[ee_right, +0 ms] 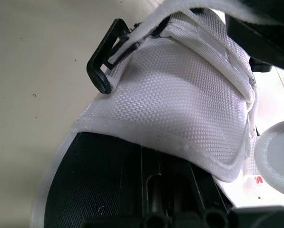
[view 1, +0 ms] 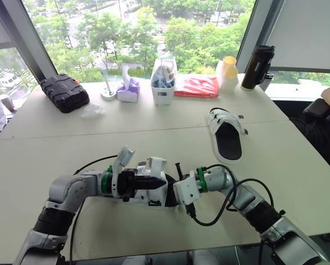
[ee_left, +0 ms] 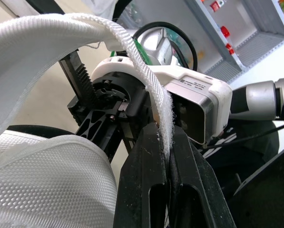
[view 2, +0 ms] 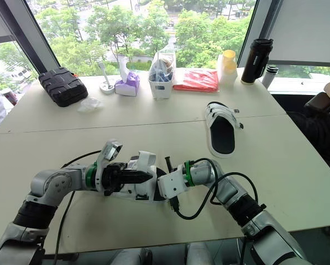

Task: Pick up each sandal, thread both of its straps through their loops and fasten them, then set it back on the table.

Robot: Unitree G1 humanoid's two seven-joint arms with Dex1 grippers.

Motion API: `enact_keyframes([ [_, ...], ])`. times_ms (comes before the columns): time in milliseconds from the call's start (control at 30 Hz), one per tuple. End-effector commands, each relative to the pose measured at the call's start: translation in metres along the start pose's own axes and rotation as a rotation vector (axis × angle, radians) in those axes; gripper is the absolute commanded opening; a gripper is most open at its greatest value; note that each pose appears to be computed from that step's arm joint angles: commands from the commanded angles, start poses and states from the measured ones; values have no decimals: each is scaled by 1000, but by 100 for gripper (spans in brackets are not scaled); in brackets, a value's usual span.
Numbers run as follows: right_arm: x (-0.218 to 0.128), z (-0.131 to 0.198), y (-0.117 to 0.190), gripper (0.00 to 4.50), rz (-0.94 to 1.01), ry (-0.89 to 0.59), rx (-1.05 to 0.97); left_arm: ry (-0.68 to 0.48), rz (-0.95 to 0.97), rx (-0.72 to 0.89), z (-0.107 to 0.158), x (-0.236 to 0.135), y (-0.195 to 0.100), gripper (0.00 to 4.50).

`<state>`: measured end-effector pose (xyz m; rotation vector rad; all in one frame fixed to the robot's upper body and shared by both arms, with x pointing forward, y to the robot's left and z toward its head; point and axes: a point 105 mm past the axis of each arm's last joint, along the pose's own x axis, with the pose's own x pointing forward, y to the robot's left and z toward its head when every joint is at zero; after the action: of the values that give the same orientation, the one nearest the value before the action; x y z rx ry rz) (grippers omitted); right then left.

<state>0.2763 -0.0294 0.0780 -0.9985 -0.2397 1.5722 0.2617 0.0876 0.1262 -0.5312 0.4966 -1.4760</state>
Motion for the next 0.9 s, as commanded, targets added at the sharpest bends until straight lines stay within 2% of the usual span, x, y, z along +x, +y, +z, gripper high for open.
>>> enact_keyframes([
  [33, 2, -25, 26, 0, 93, 102, 80, -30, 3, -27, 5, 1, -1, 5],
  [500, 2, -27, 27, 0, 92, 106, 80, -44, 0, -50, 9, 3, -5, 5],
  [900, 3, -26, 27, 0, 92, 104, 78, 8, 18, -52, -1, 0, -6, 5],
])
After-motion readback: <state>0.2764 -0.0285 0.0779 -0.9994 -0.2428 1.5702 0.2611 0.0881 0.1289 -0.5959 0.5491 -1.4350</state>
